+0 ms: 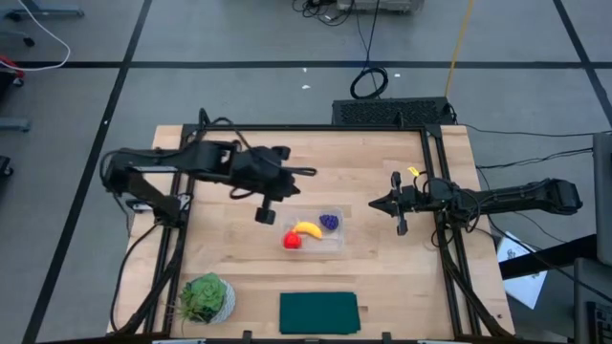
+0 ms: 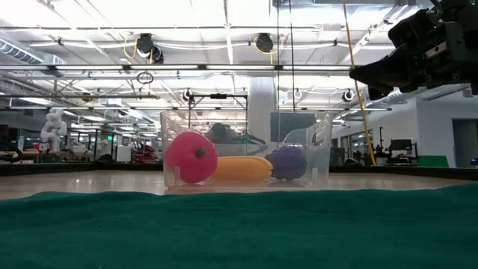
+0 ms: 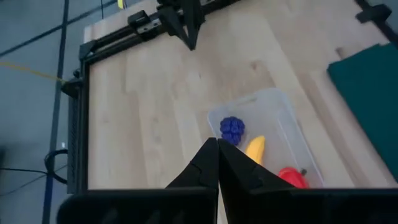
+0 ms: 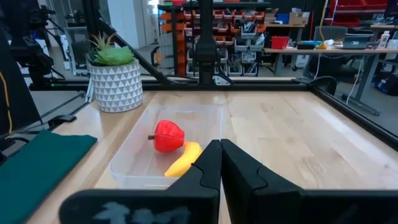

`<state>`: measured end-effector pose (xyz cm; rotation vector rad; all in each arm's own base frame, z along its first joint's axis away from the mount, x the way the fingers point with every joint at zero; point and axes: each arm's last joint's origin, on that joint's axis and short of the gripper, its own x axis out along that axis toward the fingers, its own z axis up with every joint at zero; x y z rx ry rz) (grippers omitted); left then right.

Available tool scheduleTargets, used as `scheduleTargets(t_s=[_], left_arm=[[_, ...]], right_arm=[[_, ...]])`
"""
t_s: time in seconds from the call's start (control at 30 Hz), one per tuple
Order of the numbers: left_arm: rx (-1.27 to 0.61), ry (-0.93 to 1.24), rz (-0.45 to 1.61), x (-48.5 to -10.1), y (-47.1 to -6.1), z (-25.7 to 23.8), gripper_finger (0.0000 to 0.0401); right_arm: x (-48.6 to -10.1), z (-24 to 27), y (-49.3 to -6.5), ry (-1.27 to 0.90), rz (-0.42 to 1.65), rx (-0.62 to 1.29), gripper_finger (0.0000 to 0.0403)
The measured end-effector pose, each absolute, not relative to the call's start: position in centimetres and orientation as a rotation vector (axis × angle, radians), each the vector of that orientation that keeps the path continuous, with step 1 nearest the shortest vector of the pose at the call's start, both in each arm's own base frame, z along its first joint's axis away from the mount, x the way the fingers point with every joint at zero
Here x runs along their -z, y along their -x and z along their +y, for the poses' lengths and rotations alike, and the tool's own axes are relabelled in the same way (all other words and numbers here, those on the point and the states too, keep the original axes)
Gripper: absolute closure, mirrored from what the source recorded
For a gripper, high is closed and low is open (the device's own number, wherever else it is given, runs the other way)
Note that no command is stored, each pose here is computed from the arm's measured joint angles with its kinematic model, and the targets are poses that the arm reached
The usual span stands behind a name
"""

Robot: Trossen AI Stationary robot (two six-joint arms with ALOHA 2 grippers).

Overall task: Pick and placing Produce into tupperware
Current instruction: Return to Home Position

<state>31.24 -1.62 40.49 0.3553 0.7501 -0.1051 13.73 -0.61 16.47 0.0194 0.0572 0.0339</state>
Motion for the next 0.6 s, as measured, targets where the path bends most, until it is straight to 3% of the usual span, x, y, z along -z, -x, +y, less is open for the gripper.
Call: scheduleTargets(t_s=[0.3,0.6], left_arm=[[0.063,-0.371,0.664,-43.4,-25.9,-1.5,0.0400],[-0.009,-0.326,0.542,-41.3,-20.0,-0.9,0.0401]], right_arm=[[-16.6,-0.6,-13.7,-0.018,0.044,-0.034,0.0403],[-16.9,-0.6,-13.7,-0.017,0.018,-0.035,0.0403]])
